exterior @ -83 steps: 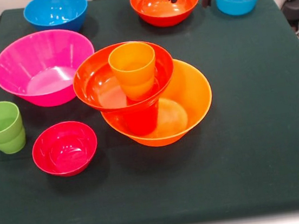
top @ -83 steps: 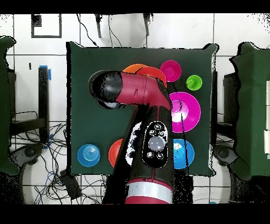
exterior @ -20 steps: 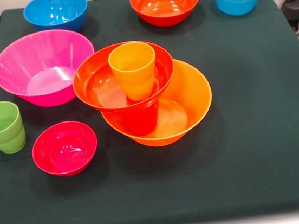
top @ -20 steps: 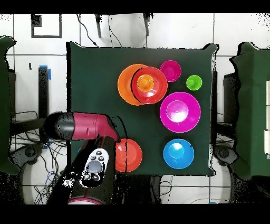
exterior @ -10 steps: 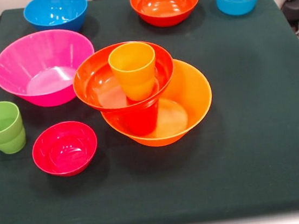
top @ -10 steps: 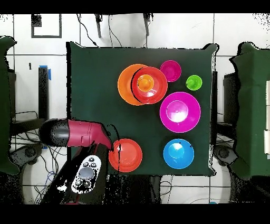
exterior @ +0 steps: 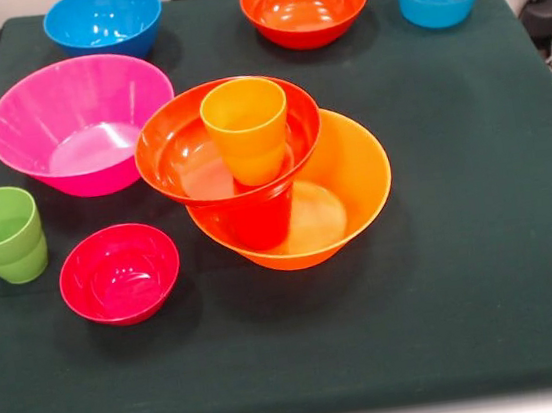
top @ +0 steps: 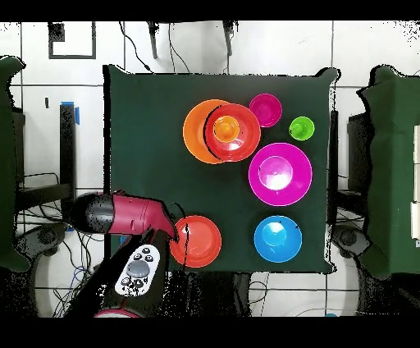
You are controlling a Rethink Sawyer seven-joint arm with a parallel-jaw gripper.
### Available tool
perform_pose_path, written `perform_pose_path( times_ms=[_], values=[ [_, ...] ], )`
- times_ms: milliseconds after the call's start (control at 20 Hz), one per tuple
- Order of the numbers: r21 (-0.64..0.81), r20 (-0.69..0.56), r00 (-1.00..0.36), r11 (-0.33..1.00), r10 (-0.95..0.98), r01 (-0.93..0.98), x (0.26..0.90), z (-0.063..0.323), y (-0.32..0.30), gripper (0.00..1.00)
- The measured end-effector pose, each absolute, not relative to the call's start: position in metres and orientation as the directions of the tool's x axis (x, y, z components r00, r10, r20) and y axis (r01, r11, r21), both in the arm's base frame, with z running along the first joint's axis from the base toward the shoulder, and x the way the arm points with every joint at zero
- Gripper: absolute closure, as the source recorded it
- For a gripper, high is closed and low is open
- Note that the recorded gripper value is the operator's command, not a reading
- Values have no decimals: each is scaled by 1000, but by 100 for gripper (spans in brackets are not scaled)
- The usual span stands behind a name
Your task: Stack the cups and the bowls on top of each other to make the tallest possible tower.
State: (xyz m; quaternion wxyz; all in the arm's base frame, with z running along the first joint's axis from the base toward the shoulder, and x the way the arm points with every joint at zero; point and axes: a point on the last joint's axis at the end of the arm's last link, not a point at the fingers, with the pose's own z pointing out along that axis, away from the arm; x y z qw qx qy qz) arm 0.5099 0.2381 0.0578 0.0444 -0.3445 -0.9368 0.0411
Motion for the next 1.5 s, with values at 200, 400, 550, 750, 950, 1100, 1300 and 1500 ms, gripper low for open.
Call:
perform_pose_path(
  times_ms=[200,400,550,750,950,1100,1300,1500],
  values=[
    [-119,58,-742,743,668,659,500,53,235,0],
    [-130,63,-730,731,680,670,492,47,232,0],
    [-138,64,-722,723,689,677,488,38,229,0],
    [-145,61,-713,714,698,686,486,28,228,0],
    [-144,50,-709,707,704,692,485,20,226,0],
    [-147,43,-705,702,708,696,484,12,224,0],
    [-157,47,-700,697,713,700,480,4,225,0],
    [-170,54,-701,698,711,695,473,-3,230,0]
  ],
)
